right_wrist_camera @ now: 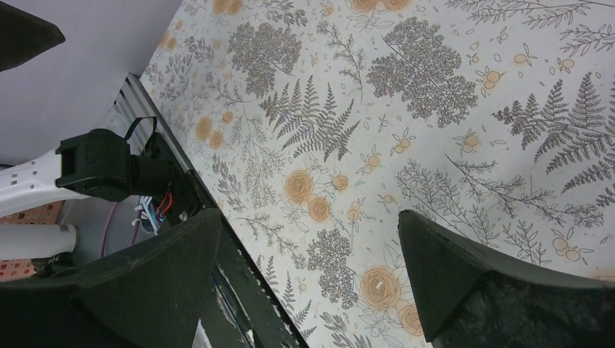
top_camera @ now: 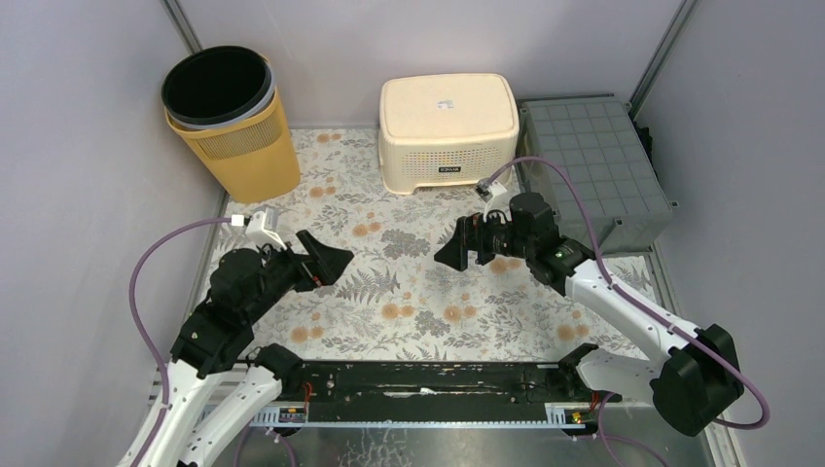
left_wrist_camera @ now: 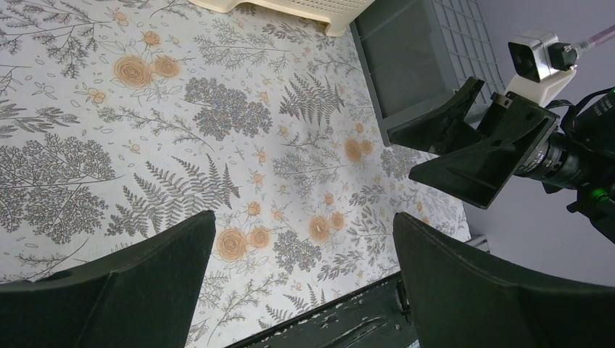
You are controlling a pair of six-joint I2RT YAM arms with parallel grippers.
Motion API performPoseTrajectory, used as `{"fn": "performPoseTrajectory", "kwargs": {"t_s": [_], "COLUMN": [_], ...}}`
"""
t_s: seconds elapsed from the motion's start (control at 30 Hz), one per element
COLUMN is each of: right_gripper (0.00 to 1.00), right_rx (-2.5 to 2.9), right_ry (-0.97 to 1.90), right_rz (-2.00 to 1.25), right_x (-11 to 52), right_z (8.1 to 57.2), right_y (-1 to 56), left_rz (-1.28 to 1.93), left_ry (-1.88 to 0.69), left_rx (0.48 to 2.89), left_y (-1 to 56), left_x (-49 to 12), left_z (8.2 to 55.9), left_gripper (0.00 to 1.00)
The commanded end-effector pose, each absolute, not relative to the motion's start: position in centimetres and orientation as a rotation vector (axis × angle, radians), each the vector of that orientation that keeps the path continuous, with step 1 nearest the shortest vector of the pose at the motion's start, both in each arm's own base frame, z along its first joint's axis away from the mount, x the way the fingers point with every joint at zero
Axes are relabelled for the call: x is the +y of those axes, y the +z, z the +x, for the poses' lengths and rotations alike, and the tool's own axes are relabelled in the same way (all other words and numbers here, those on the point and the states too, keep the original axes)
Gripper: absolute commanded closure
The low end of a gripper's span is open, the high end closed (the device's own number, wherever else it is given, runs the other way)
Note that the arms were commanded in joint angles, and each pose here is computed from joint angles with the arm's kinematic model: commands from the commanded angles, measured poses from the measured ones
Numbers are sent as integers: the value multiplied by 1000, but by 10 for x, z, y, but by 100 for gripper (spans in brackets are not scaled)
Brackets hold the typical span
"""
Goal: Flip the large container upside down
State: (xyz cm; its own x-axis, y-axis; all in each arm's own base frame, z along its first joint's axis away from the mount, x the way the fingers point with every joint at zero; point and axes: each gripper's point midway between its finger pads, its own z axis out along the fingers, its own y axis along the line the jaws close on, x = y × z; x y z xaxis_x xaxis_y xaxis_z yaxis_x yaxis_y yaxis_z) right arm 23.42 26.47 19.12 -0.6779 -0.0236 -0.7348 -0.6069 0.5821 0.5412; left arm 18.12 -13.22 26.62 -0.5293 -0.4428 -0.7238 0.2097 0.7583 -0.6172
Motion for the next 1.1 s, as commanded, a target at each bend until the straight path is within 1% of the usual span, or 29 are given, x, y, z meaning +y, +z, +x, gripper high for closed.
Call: {"fn": "performPoseTrajectory", "kwargs": {"t_s": [0.0,0.2,0.47,0.73,1.07], "right_gripper": [0,0,1,1,1], "right_rx": [2019,2085,2151,2131,2110], "right_ry": [1075,1023,1089,1100,1207], "right_rz": [-518,-498,-473,-472,-502], "right_x": [268,264,273,272,282], "right_z": [237,242,239,238,228], "right_y": [208,198,200,207,206], "left_rz": [-156,-162,-123,-135,-121], "left_ry": [-815,-795,-814,-759,-789], "left_rx": [1882,1835,1921,1935,1893], "left_y": [277,279,267,270,274], "left_x": [-129,-120,-131,-124,-124], "left_z": [188,184,183,184,179], "left_gripper": [0,0,0,0,0]}}
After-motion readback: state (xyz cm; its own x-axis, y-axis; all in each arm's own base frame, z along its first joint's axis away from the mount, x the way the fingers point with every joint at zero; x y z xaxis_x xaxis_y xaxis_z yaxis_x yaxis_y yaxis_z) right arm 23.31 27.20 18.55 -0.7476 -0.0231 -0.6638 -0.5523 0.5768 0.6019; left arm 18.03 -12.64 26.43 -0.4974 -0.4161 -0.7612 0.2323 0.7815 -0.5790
